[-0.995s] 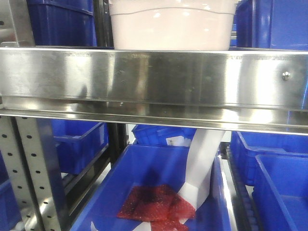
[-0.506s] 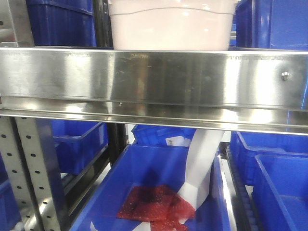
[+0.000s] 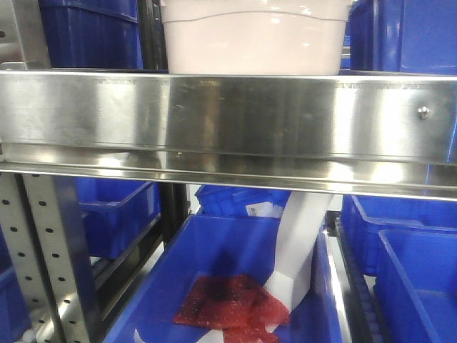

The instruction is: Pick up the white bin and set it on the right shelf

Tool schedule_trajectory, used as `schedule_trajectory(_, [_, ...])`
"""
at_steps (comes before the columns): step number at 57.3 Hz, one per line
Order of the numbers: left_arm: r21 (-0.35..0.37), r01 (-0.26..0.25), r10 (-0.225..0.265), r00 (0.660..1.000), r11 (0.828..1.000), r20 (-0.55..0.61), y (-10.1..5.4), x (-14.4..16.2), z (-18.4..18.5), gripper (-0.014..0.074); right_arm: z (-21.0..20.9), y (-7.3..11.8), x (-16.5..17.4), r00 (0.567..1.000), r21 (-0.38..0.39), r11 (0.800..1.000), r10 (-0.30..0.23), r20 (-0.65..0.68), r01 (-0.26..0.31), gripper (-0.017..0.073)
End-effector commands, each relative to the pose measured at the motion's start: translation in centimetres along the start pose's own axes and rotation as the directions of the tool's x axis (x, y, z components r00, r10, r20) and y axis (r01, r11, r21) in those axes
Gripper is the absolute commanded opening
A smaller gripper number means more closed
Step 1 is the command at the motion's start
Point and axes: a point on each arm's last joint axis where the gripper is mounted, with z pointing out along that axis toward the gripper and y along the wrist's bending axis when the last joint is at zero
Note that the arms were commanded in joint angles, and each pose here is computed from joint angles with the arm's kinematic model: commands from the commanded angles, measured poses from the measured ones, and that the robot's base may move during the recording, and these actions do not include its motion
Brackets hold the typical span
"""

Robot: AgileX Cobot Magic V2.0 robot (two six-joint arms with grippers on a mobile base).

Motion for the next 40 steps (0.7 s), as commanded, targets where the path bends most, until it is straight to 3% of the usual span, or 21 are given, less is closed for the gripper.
schedule_trajectory(1, [0.0,0.012,-0.012,1.0,1.0,0.025,0.06,0.15,0.1,-0.0119,-0.35,0.01,-1.72,0.991,0.005,1.0,-0.019,0.13,0.018,0.007])
schedule_trajectory(40, [0.0,0.012,-0.012,1.0,1.0,0.025,0.06,0.15,0.1,-0.0119,-0.35,0.01,-1.72,0.991,0.005,1.0,-0.019,0.13,0.018,0.007])
